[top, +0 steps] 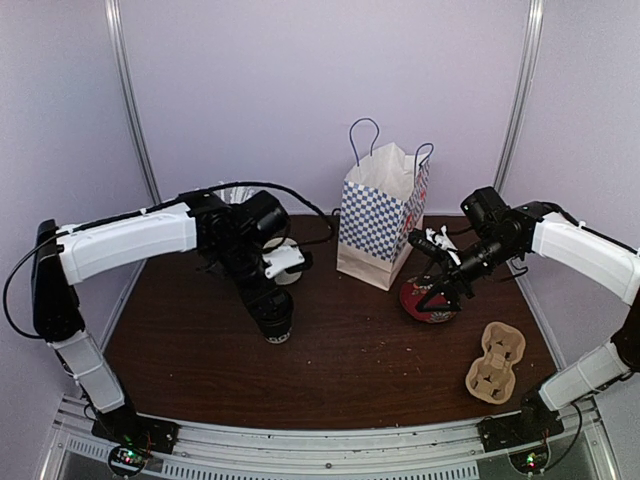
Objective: Pack the takeout coffee
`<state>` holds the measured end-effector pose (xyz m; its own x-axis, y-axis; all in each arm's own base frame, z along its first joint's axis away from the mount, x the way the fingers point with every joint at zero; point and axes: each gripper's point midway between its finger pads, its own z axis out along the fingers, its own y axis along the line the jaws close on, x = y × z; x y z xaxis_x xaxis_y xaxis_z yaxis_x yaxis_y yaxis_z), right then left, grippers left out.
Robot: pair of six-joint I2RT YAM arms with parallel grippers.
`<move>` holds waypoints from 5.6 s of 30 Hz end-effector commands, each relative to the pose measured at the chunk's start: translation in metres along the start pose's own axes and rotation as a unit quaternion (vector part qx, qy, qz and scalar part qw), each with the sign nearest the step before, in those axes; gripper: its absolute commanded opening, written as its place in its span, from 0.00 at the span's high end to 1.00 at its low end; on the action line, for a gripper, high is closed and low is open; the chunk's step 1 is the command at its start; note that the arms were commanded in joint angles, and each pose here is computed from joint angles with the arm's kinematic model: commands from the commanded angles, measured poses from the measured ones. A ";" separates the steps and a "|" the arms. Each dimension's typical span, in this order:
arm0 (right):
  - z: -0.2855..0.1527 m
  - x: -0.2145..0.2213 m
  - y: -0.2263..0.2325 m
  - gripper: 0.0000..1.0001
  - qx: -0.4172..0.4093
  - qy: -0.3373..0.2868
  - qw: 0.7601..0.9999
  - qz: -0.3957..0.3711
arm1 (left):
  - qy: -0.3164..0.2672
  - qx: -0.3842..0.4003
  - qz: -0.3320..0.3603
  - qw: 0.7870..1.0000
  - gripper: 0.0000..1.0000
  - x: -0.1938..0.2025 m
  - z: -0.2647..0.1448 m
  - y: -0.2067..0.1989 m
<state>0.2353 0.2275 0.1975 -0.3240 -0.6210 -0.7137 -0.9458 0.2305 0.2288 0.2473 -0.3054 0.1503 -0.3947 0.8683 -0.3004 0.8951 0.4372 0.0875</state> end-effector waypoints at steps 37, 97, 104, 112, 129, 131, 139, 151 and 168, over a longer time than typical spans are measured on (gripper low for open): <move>-0.005 -0.008 0.000 0.09 -0.002 -0.003 1.000 0.012 | 0.028 -0.130 -0.375 0.917 0.03 0.148 -0.021 0.162; -0.107 -0.205 -0.115 1.00 0.175 -0.219 0.958 0.065 | -0.244 -0.051 -0.217 0.944 0.04 0.009 -0.123 0.078; -0.077 -0.207 -0.055 1.00 0.096 -0.199 0.975 0.007 | -0.271 -0.051 -0.241 0.930 0.03 -0.004 -0.148 0.083; -0.041 -0.190 0.031 1.00 -0.022 -0.134 0.988 -0.073 | -0.348 -0.060 -0.234 0.906 0.02 -0.010 -0.191 0.082; -0.033 -0.130 0.141 1.00 -0.163 -0.013 0.970 -0.181 | -0.377 0.011 -0.145 0.915 0.16 -0.051 -0.203 0.062; -0.036 -0.126 0.142 1.00 -0.160 -0.008 0.969 -0.185 | -0.377 0.012 -0.142 0.915 0.16 -0.057 -0.204 0.062; -0.042 -0.126 0.140 0.88 -0.139 -0.010 0.973 -0.182 | -0.380 0.014 -0.143 0.914 0.16 -0.065 -0.198 0.065; -0.101 -0.082 0.082 0.41 -0.004 0.003 0.993 -0.115 | -0.367 -0.027 -0.156 0.917 0.11 -0.043 -0.192 0.071; -0.111 0.186 -0.057 0.47 0.212 0.334 0.909 0.127 | -0.341 -0.060 -0.152 0.926 0.07 -0.031 -0.170 0.080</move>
<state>0.2158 0.0593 0.1556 -0.5937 -0.7619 -0.2588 -0.8030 0.5817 0.1296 0.2919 -0.2549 0.3245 -0.4042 0.3608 -0.8405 0.7112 0.7018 -0.0407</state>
